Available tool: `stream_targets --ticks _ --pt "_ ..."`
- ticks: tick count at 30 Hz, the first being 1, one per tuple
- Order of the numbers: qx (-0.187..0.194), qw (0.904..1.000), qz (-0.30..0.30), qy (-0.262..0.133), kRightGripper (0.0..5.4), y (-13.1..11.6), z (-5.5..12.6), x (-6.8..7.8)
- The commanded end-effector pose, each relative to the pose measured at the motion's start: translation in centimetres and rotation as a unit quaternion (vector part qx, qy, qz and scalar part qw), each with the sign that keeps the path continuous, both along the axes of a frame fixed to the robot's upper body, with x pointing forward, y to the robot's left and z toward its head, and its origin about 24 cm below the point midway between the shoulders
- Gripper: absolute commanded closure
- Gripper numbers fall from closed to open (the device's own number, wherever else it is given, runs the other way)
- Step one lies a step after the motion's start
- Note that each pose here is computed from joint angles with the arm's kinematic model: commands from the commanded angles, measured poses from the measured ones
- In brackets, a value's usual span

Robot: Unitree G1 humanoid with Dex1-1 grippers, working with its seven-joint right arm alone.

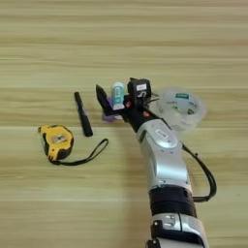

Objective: Move the objects on the table

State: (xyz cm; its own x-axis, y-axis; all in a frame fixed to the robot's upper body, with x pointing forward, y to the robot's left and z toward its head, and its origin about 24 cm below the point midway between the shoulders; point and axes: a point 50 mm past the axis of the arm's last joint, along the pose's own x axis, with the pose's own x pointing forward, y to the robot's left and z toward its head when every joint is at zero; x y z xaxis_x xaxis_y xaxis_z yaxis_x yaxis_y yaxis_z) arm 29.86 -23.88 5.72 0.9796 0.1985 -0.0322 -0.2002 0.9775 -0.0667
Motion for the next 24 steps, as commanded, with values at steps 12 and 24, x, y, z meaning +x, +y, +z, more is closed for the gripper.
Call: stream_targets --ticks 12,24 --pt "0.001 0.9976 -0.036 -0.058 0.06 -0.8 2.3 2.4" --pt "0.01 0.9979 -0.052 -0.037 0.06 -1.2 1.1 2.9"
